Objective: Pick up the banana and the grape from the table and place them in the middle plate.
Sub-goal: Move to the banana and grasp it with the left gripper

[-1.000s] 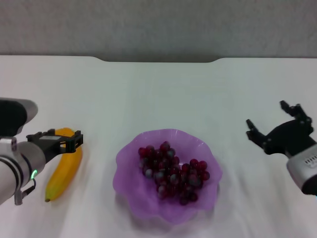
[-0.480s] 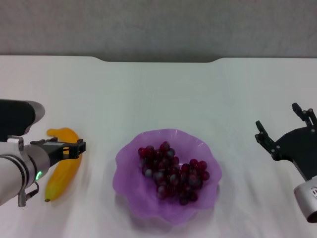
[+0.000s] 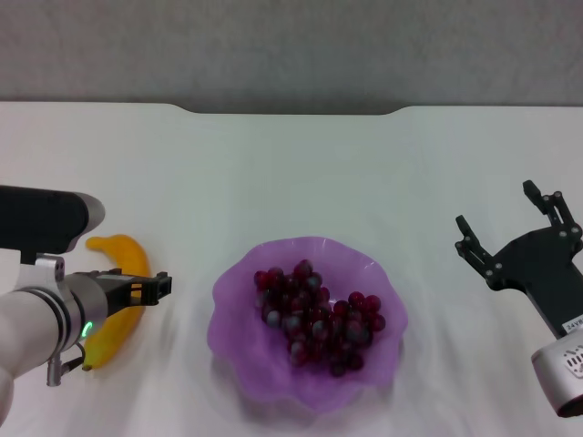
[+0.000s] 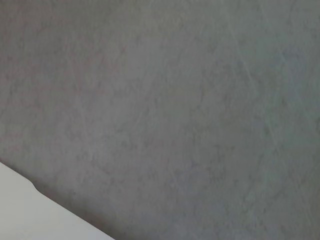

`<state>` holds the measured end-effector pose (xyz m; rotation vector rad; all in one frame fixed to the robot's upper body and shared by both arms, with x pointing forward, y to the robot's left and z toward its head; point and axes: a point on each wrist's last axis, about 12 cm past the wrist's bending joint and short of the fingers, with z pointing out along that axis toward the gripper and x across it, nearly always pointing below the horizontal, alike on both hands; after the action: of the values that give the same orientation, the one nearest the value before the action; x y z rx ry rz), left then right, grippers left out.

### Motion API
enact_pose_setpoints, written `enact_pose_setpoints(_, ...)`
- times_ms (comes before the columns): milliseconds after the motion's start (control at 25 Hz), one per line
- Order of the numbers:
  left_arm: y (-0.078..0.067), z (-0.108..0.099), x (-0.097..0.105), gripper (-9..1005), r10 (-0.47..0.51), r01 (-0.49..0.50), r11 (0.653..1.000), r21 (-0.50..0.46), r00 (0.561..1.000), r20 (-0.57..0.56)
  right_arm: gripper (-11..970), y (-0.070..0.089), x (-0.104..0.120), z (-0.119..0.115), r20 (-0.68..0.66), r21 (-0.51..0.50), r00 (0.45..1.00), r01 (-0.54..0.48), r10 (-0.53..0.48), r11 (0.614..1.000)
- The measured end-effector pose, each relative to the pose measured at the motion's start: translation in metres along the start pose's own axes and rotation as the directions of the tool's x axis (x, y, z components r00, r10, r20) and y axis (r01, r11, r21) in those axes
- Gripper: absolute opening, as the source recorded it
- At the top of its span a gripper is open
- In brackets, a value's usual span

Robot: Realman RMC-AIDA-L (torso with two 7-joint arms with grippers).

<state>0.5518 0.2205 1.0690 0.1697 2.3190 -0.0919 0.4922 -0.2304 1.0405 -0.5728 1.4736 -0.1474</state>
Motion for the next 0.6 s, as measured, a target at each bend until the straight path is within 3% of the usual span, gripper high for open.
enact_pose_setpoints(600,0.0064,0.0105,0.0050,673,-0.011,0.011,1.000,-0.010,1.000,-0.006,891,0.0032,-0.0025,-0.0013,0.067,-0.015,0.993,-0.098,0.099,0.995)
